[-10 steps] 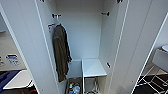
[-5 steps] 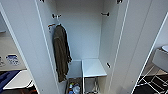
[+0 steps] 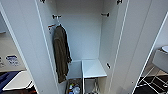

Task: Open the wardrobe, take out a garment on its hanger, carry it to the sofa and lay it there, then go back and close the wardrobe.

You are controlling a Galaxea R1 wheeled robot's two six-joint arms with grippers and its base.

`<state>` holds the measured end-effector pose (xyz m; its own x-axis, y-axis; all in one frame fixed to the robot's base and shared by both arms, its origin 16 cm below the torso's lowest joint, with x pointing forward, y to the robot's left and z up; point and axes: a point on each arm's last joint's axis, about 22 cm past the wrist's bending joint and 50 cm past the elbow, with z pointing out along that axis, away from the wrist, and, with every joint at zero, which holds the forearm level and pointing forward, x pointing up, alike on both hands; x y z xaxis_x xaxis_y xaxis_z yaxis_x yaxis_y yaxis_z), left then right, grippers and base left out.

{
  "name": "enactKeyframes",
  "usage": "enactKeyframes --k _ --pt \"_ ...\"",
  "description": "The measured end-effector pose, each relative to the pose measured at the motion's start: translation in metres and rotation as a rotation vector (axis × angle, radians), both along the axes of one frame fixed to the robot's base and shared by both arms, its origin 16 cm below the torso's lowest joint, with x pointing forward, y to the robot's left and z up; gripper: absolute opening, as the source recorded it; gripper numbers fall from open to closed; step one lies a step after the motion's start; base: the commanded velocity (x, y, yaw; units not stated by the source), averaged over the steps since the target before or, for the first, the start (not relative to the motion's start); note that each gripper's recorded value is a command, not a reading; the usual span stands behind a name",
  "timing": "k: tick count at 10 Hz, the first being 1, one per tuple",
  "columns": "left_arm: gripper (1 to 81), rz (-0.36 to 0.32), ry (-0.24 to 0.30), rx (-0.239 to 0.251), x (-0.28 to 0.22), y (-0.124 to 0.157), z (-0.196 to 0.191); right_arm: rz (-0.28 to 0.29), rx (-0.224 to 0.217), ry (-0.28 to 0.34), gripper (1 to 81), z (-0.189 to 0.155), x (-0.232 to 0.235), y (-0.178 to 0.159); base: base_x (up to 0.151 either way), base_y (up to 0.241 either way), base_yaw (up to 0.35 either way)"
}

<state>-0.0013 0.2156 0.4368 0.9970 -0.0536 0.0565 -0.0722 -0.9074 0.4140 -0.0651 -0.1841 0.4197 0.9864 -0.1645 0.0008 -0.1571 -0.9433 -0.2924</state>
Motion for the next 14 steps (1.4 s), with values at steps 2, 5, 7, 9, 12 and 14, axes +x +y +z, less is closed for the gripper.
enactKeyframes --k 2,5,7,9,12,14 --pt "81.1 0.000 0.001 0.001 0.002 0.000 0.000 0.001 0.000 0.001 81.1 0.000 0.002 0.000 0.095 0.000 0.000" --pt "81.1 -0.001 -0.012 -0.003 0.012 -0.001 0.000 0.001 0.000 -0.007 81.1 0.000 0.009 0.000 0.032 0.000 0.000" --pt "81.1 0.002 -0.007 -0.001 0.011 0.000 0.000 0.000 0.000 -0.007 81.1 0.000 0.010 0.000 0.000 0.000 0.000" --pt "81.1 0.012 0.007 -0.005 0.003 -0.008 0.000 0.001 0.000 0.000 81.1 0.000 0.003 0.000 0.000 0.000 0.000" --pt "81.1 0.178 0.089 0.011 -0.010 -0.003 -0.002 0.001 0.000 -0.001 81.1 0.000 0.004 0.000 0.000 0.000 0.000" --pt "81.1 0.296 0.181 0.043 -0.051 0.013 -0.002 0.003 0.002 -0.006 81.1 0.000 0.008 0.001 0.000 0.000 0.000"
